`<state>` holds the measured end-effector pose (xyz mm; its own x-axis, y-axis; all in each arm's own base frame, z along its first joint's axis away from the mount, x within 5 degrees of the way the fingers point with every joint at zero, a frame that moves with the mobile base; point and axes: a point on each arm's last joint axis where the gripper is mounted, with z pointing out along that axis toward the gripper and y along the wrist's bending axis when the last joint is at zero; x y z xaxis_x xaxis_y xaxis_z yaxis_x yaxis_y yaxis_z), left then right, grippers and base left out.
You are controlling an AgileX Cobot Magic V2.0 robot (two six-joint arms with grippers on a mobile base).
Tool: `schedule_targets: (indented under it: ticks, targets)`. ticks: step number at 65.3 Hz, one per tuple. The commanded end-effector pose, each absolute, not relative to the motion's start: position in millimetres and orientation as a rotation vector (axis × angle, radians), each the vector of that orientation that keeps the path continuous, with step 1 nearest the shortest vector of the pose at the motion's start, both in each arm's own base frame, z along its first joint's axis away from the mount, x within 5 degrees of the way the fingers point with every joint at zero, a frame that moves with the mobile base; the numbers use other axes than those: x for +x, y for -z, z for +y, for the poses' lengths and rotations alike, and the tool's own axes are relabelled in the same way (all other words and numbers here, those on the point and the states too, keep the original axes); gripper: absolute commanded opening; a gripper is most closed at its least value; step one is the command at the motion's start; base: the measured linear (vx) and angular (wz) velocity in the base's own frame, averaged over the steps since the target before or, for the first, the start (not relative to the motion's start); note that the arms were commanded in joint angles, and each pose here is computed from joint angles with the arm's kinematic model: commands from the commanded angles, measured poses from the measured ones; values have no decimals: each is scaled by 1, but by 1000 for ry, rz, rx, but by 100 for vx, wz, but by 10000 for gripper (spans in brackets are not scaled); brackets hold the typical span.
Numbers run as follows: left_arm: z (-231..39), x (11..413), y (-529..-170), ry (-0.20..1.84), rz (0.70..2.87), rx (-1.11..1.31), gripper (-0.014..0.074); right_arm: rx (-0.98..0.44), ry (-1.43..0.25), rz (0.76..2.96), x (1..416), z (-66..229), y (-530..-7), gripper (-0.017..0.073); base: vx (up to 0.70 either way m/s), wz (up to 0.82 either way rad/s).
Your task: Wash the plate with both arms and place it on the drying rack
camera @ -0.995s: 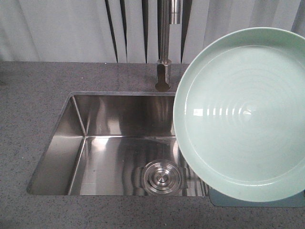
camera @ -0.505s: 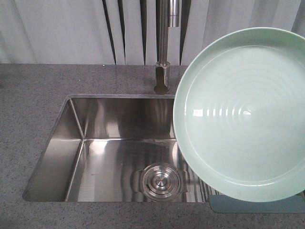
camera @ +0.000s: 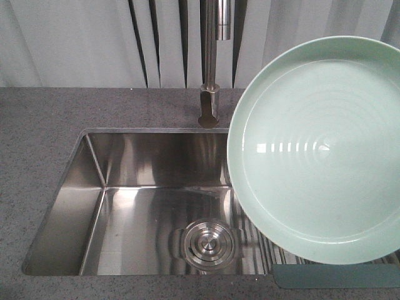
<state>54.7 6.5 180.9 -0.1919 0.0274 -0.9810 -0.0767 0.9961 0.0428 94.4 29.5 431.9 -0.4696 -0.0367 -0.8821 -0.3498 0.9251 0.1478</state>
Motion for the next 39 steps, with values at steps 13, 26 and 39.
schedule_targets:
  ticks: [13, 26, 39]
  targets:
    - [5, 56, -182, -80, 1689, -25, -6, -255, -388, 1959, 96, 30, -443, -6, 3, -2]
    - [5, 56, -182, -80, 1689, -25, -6, -255, -388, 1959, 96, 30, -443, -6, 3, -2]
    - [5, 56, -182, -80, 1689, -25, -6, -255, -388, 1959, 96, 30, -443, -6, 3, -1]
